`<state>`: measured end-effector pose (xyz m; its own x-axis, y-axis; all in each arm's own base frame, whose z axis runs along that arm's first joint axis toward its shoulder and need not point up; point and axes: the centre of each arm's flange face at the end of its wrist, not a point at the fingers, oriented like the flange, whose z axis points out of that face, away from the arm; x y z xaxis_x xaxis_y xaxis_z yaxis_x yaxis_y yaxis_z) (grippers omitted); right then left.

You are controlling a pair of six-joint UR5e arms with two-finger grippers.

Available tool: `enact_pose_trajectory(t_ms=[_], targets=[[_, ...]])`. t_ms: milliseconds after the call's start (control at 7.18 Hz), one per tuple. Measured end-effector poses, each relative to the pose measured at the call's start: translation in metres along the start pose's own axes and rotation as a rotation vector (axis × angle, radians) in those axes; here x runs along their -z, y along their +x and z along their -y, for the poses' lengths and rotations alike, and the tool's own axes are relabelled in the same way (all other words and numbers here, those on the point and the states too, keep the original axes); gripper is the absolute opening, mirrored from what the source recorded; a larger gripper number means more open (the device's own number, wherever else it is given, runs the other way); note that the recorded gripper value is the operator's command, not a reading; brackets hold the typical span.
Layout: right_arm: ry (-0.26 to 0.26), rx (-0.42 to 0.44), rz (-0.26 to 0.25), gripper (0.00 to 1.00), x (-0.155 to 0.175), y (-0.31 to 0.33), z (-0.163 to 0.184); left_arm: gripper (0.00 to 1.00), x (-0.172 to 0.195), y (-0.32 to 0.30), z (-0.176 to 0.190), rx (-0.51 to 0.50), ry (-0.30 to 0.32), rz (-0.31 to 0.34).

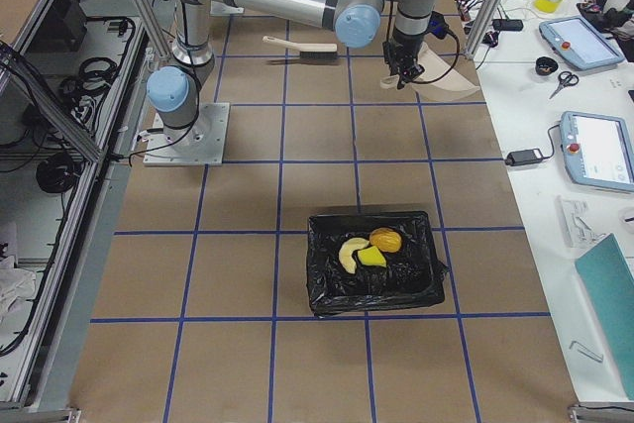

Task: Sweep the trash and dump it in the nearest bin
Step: 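Bring the empty dustpan back to the table center with the right gripper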

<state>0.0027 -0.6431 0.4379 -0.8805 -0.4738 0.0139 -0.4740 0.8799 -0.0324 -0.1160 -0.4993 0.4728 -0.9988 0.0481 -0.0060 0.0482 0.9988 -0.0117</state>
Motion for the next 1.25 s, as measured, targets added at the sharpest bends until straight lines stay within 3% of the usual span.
enact_pose_trajectory(t_ms=[836,1254], targets=[[0.095,-0.366,0.011,0.00,-0.086,-0.160,0.123,1.00,-0.006,0.000,-0.006,0.001,-0.021,0.000],[0.044,-0.403,0.020,0.00,-0.133,-0.264,0.144,1.00,-0.010,0.000,-0.009,0.000,-0.029,-0.001]])
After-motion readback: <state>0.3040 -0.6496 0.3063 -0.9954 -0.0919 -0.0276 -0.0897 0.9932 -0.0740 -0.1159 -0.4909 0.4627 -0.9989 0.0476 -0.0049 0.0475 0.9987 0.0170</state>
